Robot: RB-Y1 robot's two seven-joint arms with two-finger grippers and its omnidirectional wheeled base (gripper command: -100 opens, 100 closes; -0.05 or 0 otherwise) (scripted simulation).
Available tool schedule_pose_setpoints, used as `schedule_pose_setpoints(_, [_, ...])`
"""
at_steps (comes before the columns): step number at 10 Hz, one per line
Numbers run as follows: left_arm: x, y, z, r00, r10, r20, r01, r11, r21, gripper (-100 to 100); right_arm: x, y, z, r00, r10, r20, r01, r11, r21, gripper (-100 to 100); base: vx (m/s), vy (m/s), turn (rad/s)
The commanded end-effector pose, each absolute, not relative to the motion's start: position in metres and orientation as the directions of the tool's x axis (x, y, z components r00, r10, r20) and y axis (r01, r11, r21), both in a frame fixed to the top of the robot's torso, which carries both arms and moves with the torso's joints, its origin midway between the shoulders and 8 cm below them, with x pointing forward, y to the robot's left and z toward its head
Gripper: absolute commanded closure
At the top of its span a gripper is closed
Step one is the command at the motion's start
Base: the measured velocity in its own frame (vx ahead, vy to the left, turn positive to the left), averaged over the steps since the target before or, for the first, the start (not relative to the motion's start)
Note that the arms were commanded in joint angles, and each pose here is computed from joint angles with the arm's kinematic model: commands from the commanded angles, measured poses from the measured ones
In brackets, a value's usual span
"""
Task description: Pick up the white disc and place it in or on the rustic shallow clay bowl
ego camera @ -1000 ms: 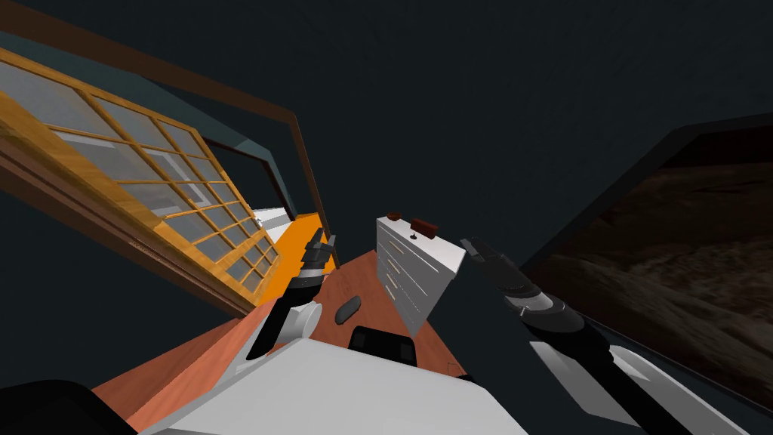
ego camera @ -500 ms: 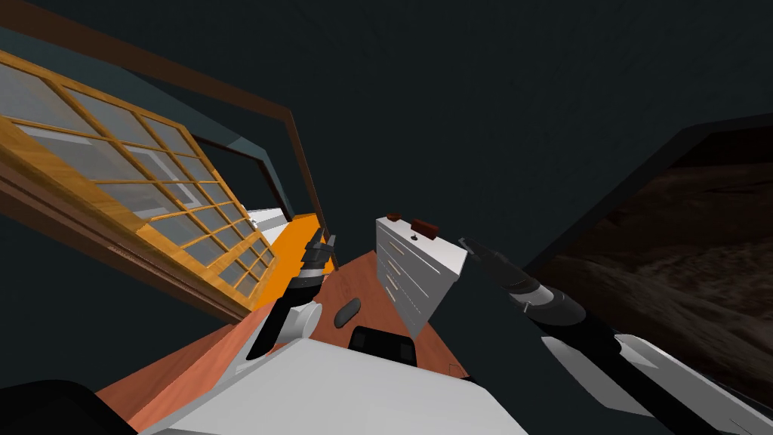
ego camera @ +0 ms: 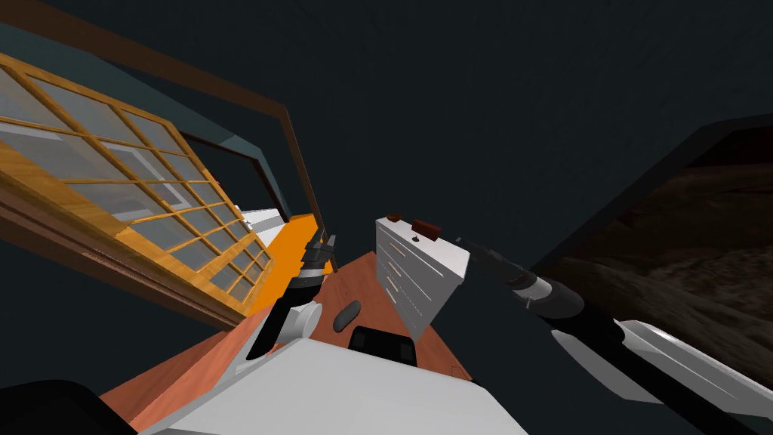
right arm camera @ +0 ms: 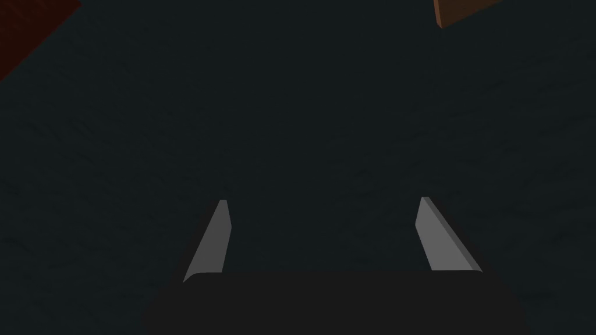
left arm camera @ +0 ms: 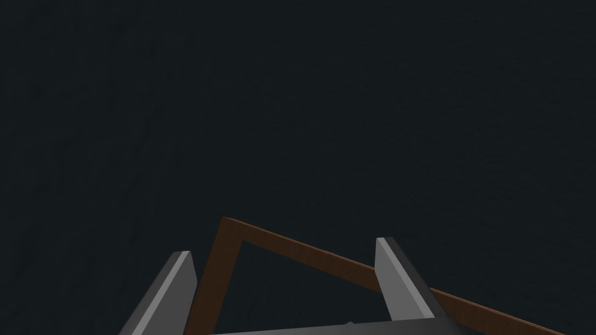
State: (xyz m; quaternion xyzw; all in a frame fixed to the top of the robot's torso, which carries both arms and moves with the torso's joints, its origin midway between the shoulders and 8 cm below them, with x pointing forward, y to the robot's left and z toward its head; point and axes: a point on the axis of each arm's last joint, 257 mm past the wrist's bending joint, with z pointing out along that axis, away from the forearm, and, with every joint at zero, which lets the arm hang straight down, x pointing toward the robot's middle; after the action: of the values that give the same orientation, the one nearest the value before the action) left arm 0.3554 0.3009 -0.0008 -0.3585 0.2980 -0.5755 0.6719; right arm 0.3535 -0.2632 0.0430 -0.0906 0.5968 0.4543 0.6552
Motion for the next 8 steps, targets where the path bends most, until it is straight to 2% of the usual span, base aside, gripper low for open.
schedule_pose_setpoints(1, [0.355, 0.301, -0.001, 0.16, -0.987, 0.012, 0.56, 0.081, -0.825, 0, 0.357, -0.267, 0.04, -0.139, 0.429, -0.893, -0.701, 0.594, 0.394, -100, 0.04, 0.042, -0.064])
schedule_pose_setpoints(8, [0.355, 0.301, -0.001, 0.16, -0.987, 0.012, 0.56, 0.081, -0.825, 0, 0.365, -0.26, 0.029, -0.201, 0.215, -0.956, -0.724, 0.624, 0.293, -100, 0.034, 0.037, -0.043])
